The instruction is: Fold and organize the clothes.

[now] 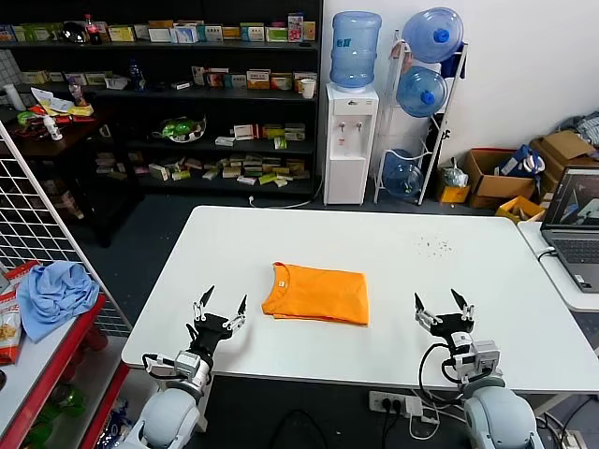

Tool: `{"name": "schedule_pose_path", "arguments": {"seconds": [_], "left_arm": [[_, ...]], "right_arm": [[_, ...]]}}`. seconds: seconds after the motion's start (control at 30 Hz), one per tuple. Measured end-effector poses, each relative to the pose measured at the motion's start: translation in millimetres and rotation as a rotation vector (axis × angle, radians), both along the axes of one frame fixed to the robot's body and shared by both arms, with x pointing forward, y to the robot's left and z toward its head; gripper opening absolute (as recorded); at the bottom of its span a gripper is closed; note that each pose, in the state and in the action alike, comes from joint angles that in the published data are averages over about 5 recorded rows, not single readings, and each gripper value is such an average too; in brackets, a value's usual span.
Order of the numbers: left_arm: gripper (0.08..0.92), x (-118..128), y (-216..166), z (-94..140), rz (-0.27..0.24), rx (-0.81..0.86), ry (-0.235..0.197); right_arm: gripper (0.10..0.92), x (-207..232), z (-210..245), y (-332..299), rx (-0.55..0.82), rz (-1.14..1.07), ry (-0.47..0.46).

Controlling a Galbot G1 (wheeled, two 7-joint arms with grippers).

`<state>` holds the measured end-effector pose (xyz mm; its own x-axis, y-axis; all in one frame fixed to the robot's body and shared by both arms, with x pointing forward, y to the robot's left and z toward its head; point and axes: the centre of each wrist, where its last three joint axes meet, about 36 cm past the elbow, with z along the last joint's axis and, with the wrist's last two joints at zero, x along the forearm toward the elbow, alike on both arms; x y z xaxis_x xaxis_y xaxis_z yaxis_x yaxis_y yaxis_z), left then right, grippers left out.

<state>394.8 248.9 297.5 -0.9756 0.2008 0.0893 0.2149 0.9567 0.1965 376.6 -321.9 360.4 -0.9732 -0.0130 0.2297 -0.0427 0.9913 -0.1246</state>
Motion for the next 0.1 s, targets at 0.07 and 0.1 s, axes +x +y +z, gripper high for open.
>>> {"name": "schedule_pose_path", "arguments": {"seconds": [0.07,0.1], "left_arm": [[0.823,-0.6,0.1,0.2,-0.001,0.005,0.004],[0.823,-0.9,0.1,0.3,-0.002,0.006,0.005]], "right_arm": [[0.823,-0.7,0.6,0.2,0.000,0.000,0.001],[0.823,-0.9,0.7,0.3,0.000,0.000,0.002]]}}
